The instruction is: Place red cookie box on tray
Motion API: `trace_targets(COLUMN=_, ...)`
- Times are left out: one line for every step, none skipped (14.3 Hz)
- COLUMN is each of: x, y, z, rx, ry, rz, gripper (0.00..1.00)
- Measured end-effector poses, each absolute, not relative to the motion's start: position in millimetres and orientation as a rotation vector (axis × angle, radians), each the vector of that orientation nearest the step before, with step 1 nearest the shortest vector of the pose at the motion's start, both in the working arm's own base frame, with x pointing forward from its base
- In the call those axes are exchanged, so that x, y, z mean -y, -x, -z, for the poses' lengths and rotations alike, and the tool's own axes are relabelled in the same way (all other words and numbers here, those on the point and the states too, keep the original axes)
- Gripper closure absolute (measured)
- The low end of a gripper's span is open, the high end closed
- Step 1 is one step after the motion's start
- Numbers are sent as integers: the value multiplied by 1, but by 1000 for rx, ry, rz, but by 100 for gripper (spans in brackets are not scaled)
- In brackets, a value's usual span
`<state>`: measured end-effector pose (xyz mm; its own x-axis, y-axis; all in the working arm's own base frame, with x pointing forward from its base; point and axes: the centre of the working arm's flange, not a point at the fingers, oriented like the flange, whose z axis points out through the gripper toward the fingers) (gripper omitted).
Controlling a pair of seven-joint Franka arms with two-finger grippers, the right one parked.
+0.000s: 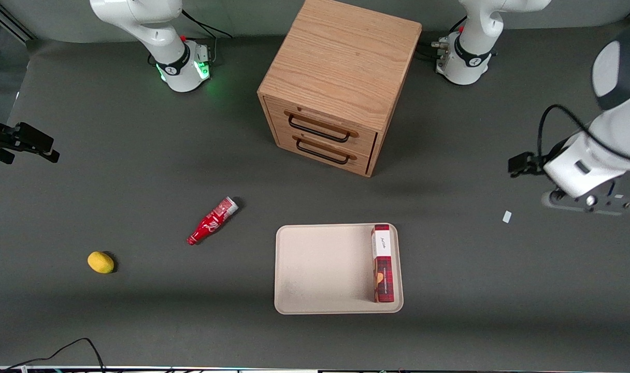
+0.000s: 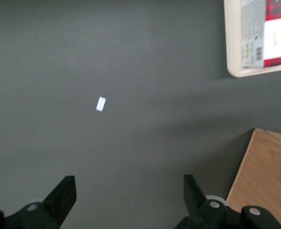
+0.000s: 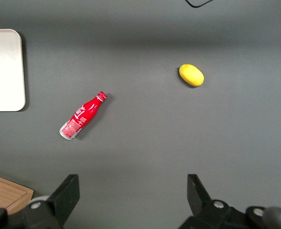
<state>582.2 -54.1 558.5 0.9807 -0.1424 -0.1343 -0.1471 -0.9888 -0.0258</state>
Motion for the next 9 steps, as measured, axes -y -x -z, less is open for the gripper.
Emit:
trace_targets(x=37, y=-568, z=-564, rx=-236, ry=3097, rz=-203, gripper=0)
trace_targets(x=18, y=-557, z=-569, rx=-244, ry=3105, rz=-195, gripper=0)
trace_targets(x=0, y=-548, z=-575, rx=-251, ry=3112, rz=-182, gripper=0)
trace_targets(x=-13, y=-542, z=-579, rx=-257, ry=3114, rz=-172, gripper=0)
trace_targets(x=-21, y=-539, z=-582, rx=-263, ry=3104, rz=-168, gripper=0)
trace_targets(x=-23, y=-538, z=-583, rx=-275, ry=3081, rz=-167, gripper=0)
trace_targets(x=-21, y=-538, z=-583, rx=-285, ry=3069, rz=-167, gripper=0)
trace_targets(x=-19, y=-538, z=-583, rx=-291, ry=3064, rz=-165, gripper=0)
trace_targets(x=-20, y=-539, z=-583, rx=-291, ry=3061, rz=-165, gripper=0)
